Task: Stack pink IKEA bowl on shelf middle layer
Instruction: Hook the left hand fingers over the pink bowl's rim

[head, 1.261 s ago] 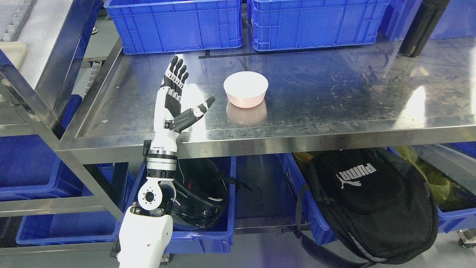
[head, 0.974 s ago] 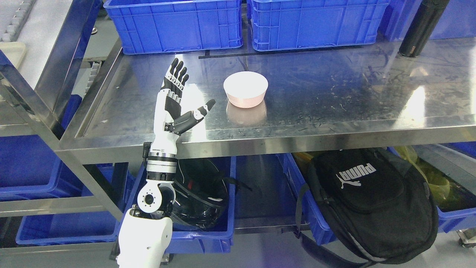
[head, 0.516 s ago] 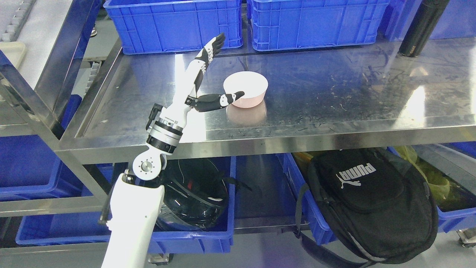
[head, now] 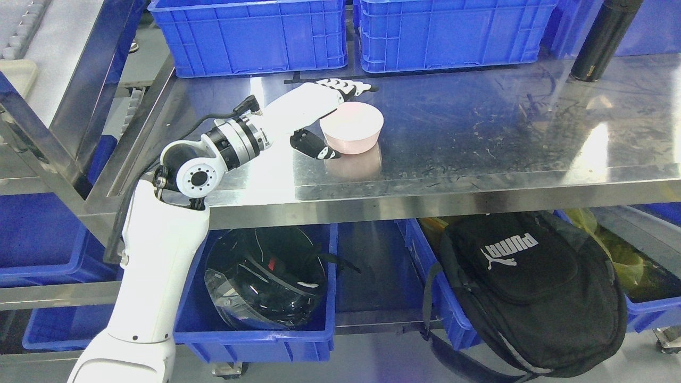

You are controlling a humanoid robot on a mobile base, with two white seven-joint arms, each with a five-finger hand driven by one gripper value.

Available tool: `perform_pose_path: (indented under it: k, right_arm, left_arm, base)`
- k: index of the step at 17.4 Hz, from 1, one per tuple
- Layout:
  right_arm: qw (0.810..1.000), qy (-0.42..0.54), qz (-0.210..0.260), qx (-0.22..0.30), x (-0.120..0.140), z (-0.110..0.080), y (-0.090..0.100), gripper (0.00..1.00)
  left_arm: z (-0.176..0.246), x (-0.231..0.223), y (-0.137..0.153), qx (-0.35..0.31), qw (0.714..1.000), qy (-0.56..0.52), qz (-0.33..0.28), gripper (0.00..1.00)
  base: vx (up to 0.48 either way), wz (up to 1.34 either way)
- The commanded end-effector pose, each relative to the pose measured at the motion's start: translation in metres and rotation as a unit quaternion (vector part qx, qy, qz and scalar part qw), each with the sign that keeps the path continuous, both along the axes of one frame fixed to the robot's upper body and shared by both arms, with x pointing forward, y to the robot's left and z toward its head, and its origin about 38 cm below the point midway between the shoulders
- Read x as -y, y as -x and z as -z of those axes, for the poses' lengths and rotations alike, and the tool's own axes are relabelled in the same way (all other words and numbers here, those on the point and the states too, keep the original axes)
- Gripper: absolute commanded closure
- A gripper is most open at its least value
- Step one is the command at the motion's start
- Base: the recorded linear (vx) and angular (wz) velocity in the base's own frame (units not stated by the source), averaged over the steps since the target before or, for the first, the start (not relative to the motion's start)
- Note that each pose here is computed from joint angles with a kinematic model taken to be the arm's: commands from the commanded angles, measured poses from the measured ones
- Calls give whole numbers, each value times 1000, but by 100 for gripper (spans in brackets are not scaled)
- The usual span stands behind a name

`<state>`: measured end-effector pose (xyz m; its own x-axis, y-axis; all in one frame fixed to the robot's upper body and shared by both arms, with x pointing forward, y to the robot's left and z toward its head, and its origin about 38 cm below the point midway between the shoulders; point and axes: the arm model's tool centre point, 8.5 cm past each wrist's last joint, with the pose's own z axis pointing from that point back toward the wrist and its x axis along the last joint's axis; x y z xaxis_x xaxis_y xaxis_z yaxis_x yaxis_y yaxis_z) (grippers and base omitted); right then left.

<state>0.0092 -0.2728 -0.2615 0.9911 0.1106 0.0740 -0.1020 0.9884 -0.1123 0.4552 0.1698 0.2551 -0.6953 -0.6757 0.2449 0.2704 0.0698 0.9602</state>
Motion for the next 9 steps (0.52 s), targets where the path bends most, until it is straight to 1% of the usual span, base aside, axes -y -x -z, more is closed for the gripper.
perform_pose_path:
  k: [1,4,7,9]
  right_arm:
    - [1000,8,0,-3,11,-1,9,0]
    - [1000,8,0,-3,11,-1,9,0]
    - [1000,8,0,-3,11,-1,9,0]
    - [1000,8,0,-3,11,-1,9,0]
  left_arm:
    - [-24,-3,-8,22,996,-83,-11,1]
    - [-24,3,-10,6,990,-137,-16,4]
    - [-6,14,-10,4,977,-211,-32,5]
    - [3,31,-8,6,973,-230,-28,5]
  base:
    - [0,0]
    - [0,0]
    - [0,0]
    - [0,0]
